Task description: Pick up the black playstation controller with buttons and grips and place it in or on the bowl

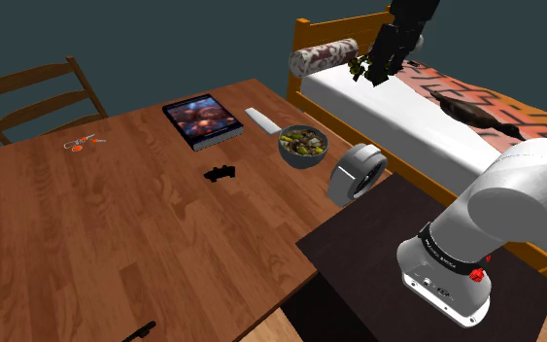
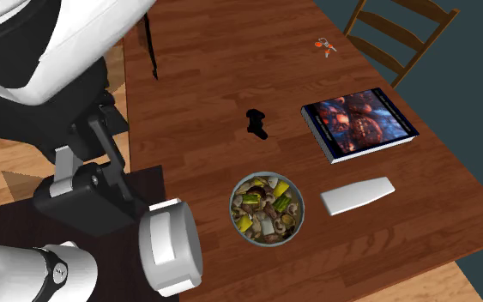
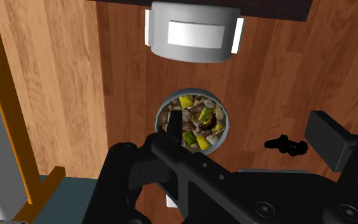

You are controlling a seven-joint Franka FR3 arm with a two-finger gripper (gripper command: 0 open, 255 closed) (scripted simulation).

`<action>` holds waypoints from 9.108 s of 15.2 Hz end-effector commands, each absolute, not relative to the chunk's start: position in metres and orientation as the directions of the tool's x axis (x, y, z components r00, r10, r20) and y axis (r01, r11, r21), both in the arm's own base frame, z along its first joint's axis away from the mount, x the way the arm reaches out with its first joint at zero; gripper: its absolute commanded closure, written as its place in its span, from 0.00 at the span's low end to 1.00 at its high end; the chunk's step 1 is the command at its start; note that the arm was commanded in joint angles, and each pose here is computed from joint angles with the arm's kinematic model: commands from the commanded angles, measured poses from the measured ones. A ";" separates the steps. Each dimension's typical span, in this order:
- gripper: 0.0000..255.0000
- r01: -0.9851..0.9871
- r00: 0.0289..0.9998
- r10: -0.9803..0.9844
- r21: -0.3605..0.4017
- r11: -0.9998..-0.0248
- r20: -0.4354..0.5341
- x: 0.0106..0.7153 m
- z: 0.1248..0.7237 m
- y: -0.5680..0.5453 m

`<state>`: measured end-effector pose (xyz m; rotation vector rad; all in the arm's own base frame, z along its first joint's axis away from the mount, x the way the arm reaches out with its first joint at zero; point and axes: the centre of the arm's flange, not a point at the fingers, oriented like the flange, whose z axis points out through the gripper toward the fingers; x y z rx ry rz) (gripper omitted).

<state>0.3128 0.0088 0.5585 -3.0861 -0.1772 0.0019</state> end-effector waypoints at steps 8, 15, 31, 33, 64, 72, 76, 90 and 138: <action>0.00 0.214 0.976 0.215 -0.038 -0.976 -0.019 0.378 0.506 0.056; 0.00 0.312 0.949 0.312 -0.027 -0.950 -0.040 0.436 0.451 0.108; 0.00 0.522 0.849 0.520 -0.011 -0.853 -0.093 0.546 0.318 0.244; 0.00 0.546 0.833 0.544 -0.010 -0.838 -0.099 0.556 0.301 0.262; 1.00 0.644 0.758 0.640 -0.007 -0.765 -0.128 0.590 0.188 0.340; 0.00 0.869 0.493 0.862 -0.019 -0.495 0.116 0.542 0.218 0.297; 0.00 0.869 0.493 0.862 -0.019 -0.495 0.116 0.543 0.197 0.299; 1.00 0.869 0.493 0.862 -0.019 -0.495 0.116 0.543 0.179 0.301; 1.00 0.869 0.493 0.862 -0.019 -0.495 0.116 0.519 0.353 0.185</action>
